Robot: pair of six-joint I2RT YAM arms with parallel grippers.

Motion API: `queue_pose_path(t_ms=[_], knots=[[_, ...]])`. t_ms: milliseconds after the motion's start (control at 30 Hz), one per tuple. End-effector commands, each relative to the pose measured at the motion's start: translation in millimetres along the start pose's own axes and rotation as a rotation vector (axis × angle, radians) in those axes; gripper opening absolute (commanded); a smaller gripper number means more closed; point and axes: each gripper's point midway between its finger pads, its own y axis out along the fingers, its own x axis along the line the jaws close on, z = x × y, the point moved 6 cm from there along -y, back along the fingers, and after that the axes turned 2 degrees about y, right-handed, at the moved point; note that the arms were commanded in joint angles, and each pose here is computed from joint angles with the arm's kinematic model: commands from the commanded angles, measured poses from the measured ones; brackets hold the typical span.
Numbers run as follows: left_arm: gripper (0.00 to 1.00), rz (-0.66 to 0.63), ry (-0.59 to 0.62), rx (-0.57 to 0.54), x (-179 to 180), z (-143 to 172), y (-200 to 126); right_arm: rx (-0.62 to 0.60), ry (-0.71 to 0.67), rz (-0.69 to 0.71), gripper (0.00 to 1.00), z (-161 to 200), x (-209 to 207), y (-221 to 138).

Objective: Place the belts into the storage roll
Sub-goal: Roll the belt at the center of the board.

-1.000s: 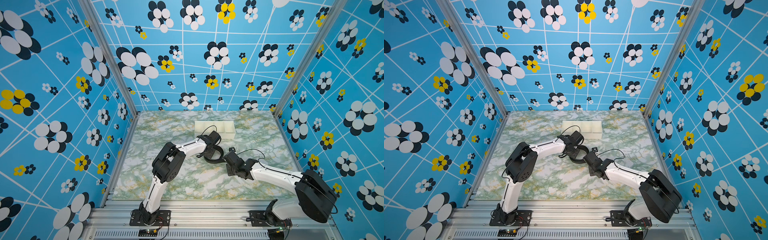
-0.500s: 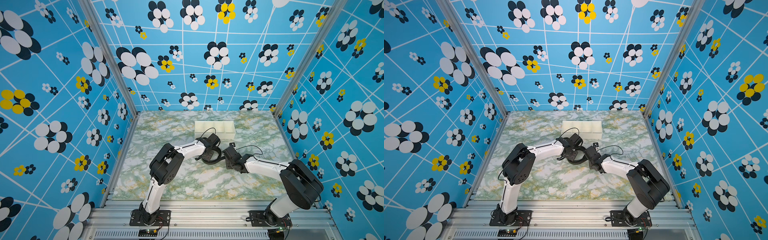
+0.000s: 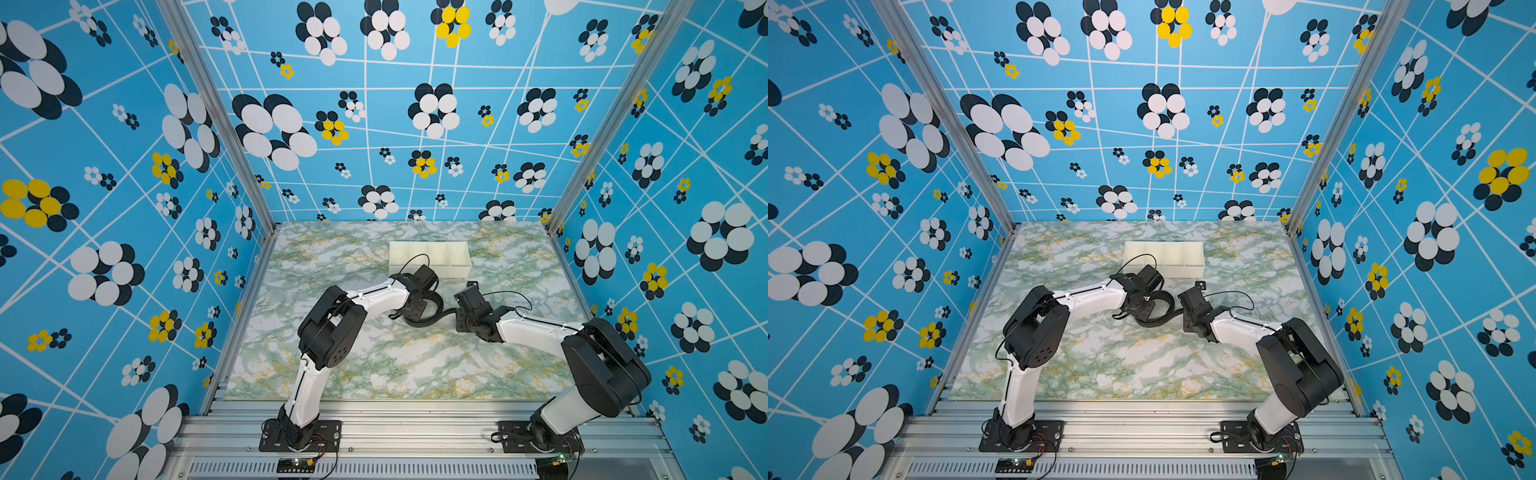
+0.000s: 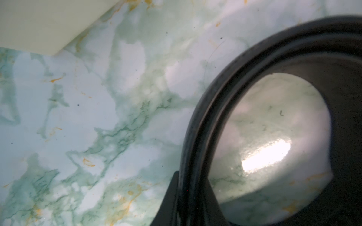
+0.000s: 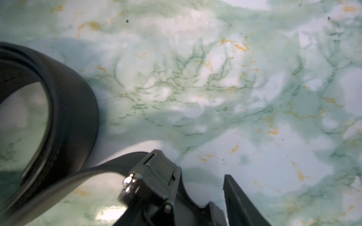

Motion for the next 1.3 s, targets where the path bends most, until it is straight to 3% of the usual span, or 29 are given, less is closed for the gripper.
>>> queue_pose_path(t_ms=[0, 267, 400, 467, 500, 533, 567, 667, 833, 967, 1067, 1167, 1267], knots=[[0.00, 0.061, 0.108, 0.396, -5, 84, 29, -0.072, 0.026, 0.082, 0.57, -28, -9, 6], [0.00, 0.079, 0.080, 0.412, 0, 85, 36, -0.089, 0.004, 0.132, 0.60, -37, -23, 4], [0.00, 0.082, 0.065, 0.428, 6, 87, 40, -0.097, 0.070, 0.176, 0.60, -47, -48, -4], [0.00, 0.082, 0.062, 0.436, 8, 88, 41, -0.116, 0.095, 0.173, 0.67, -50, -55, -11], [0.00, 0.082, 0.062, 0.437, 8, 88, 42, -0.129, 0.099, 0.162, 0.81, -53, -58, -16], [0.00, 0.080, 0.063, 0.437, 8, 87, 42, -0.137, 0.094, 0.150, 0.82, -55, -58, -21], [0.00, 0.082, 0.061, 0.438, 8, 87, 43, -0.146, 0.086, 0.133, 0.98, -57, -58, -26], [0.00, 0.086, 0.060, 0.435, 7, 84, 44, -0.167, 0.070, 0.091, 0.99, -61, -57, -37], [0.00, 0.085, 0.063, 0.422, 5, 81, 41, -0.098, 0.150, -0.006, 0.97, -45, -49, -36], [0.00, 0.105, 0.061, 0.418, 0, 81, 35, 0.004, 0.337, -0.194, 0.92, -18, -34, -33], [0.00, 0.115, 0.074, 0.422, -7, 81, 29, 0.129, 0.529, -0.377, 0.83, 1, -15, -38], [0.00, 0.113, 0.086, 0.427, -12, 80, 24, 0.228, 0.632, -0.428, 0.80, 22, -5, -48], [0.00, 0.129, 0.076, 0.426, -15, 78, 23, 0.273, 0.648, -0.454, 0.78, 34, 5, -62]])
